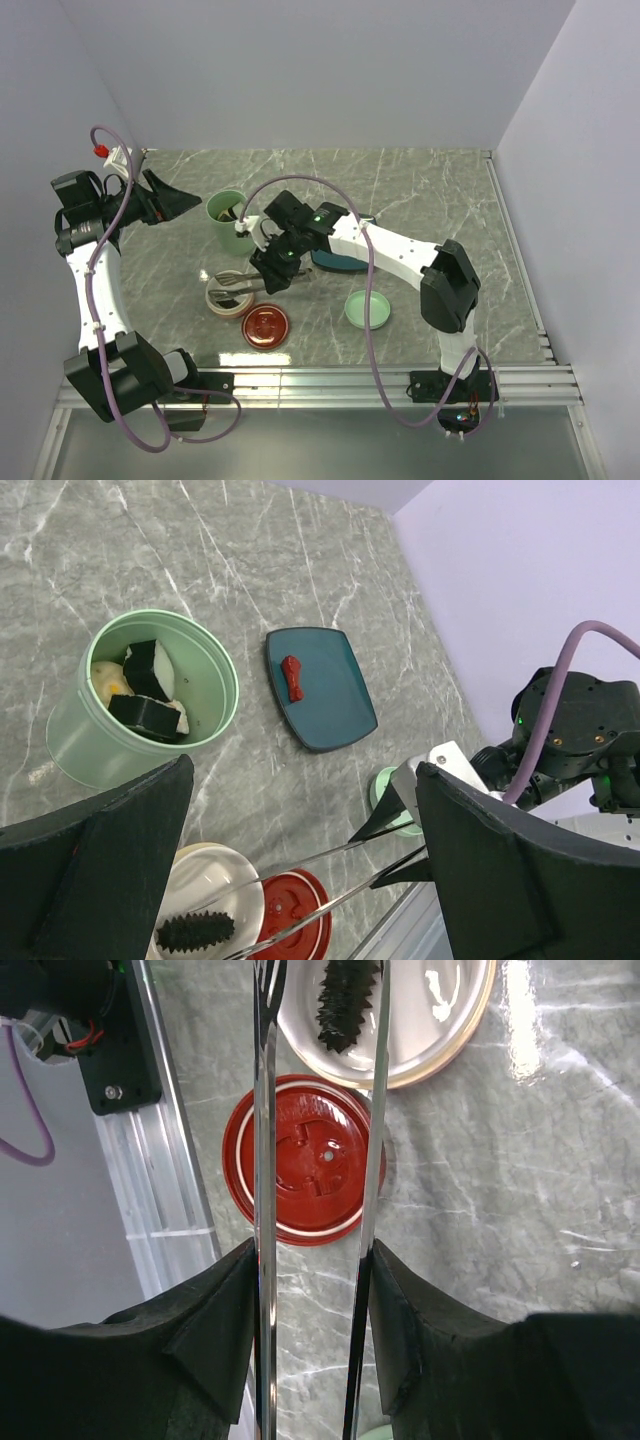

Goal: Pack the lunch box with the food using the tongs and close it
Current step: Place the food into the lunch box, then pick up the food using the clamp

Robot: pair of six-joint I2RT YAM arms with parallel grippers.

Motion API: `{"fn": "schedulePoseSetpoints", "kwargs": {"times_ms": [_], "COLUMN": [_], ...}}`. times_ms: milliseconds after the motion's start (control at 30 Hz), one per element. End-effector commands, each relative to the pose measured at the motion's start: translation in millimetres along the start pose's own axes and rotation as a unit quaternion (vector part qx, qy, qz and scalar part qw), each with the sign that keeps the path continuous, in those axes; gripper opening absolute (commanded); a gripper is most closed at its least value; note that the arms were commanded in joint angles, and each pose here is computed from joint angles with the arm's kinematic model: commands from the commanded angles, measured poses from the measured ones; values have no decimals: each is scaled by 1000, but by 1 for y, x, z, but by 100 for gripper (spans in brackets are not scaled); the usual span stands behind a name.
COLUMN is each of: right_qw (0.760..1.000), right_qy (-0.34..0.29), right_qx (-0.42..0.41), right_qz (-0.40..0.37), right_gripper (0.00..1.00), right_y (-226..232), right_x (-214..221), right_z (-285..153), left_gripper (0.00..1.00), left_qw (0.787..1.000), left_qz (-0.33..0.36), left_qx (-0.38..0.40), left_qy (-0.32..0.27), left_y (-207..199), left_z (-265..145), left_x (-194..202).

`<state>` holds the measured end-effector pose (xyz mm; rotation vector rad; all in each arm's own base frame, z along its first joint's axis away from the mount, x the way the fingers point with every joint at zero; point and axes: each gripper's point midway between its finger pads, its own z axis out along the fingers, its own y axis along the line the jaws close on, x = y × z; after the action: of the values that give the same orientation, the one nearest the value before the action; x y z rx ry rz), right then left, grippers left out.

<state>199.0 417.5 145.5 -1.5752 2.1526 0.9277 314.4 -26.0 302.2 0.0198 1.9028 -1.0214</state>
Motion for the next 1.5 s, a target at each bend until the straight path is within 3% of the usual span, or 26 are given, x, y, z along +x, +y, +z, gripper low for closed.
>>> {"fn": "schedulePoseSetpoints", "kwargs": {"times_ms": [0,367,467,633,1033,1467], "right_qw": [999,993,982,945,888,895], "right_qy": [-37,-80,-96,-110,-65,-69], "right_qx": [-6,84,139,237,344,302], "right_qz": [-23,37,85,196,297,322], "right_gripper": [52,53,54,55,58,57], "right_y": [15,-23,-54,-111,-155,-158], "right_x": [-28,-15,2,43,107,100], "right_z": [-22,-97,-125,-168,-164,-144], "left_gripper": [99,99,99,99,99,99], "left_qw": [999,999,999,999,999,999], "left_qz": [37,44,45,41,49,49], "left_qx": [8,11,10,14,2,-2], "left_qy": [-12,-14,-14,-13,-17,-15], "left_y": [-11,-16,-15,-15,-12,-8], "left_z": [-4,-6,-6,-5,-6,-6], "left_x": [-16,-20,-18,-15,-17,-14]}}
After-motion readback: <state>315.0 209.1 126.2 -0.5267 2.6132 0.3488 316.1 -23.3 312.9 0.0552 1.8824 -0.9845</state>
